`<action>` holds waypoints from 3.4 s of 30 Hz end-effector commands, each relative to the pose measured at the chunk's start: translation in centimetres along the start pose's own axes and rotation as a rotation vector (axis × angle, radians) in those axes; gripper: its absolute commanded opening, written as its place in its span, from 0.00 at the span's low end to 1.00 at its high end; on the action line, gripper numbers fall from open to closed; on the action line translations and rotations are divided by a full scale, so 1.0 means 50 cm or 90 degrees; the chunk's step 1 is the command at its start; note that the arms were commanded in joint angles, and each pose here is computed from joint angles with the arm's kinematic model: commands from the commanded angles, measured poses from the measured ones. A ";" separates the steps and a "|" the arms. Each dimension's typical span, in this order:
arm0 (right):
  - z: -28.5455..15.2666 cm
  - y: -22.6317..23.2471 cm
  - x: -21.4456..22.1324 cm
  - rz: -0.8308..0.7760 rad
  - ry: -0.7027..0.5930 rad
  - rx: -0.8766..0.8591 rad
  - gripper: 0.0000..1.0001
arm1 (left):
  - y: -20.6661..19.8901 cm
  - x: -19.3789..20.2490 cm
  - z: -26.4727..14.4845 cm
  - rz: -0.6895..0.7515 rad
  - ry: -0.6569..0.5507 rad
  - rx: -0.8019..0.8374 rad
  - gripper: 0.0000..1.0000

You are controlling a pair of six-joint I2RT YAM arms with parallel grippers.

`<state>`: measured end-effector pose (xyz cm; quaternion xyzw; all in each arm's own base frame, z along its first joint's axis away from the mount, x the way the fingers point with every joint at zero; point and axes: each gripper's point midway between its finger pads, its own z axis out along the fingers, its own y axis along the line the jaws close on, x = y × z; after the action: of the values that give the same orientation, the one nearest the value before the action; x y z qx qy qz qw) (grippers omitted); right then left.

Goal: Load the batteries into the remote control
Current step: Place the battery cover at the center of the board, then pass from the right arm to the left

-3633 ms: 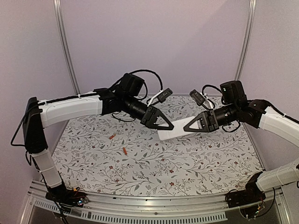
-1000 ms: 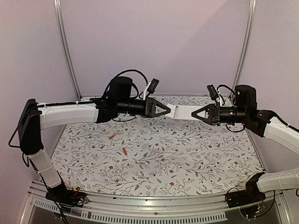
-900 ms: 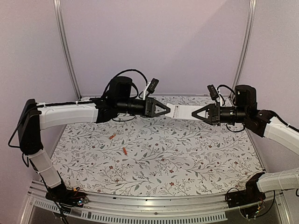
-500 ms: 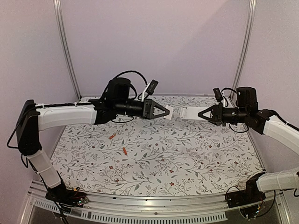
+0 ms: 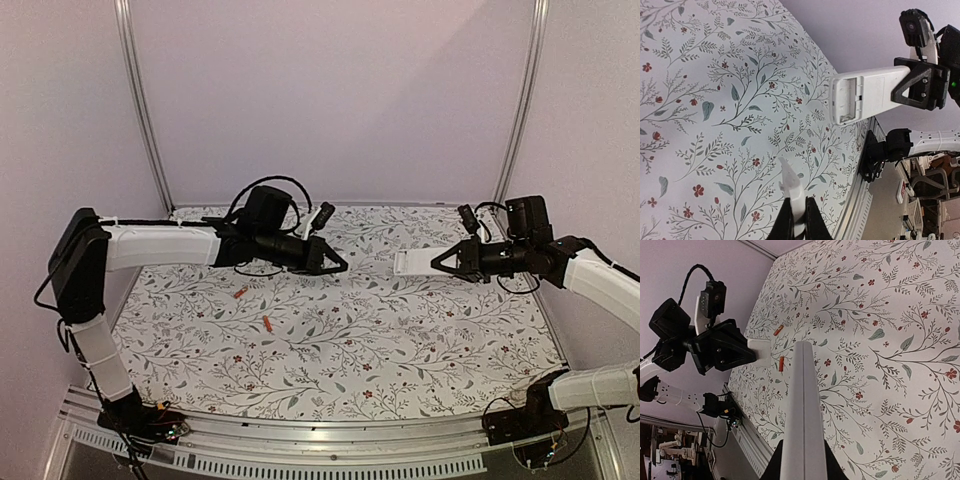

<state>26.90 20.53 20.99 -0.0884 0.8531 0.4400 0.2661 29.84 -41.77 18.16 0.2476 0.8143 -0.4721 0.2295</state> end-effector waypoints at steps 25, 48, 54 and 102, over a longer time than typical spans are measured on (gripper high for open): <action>-0.012 0.077 0.044 -0.014 0.068 -0.151 0.00 | 0.274 0.138 0.109 -0.276 0.076 -0.035 0.08; 0.011 0.110 0.086 -0.031 0.125 -0.183 0.00 | 0.115 0.008 -0.079 -0.011 -0.021 -0.084 0.96; 0.017 0.145 0.076 -0.056 0.119 -0.222 0.00 | -0.072 -0.009 -0.111 0.150 -0.092 0.085 0.91; 0.034 0.254 0.198 -0.156 0.295 -0.316 0.45 | -0.253 0.182 -0.056 0.276 0.196 0.245 0.00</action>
<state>15.25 30.17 23.70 -0.3462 0.7450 0.5621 0.0957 15.65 -43.37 22.69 0.4957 0.6700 -0.5263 0.1688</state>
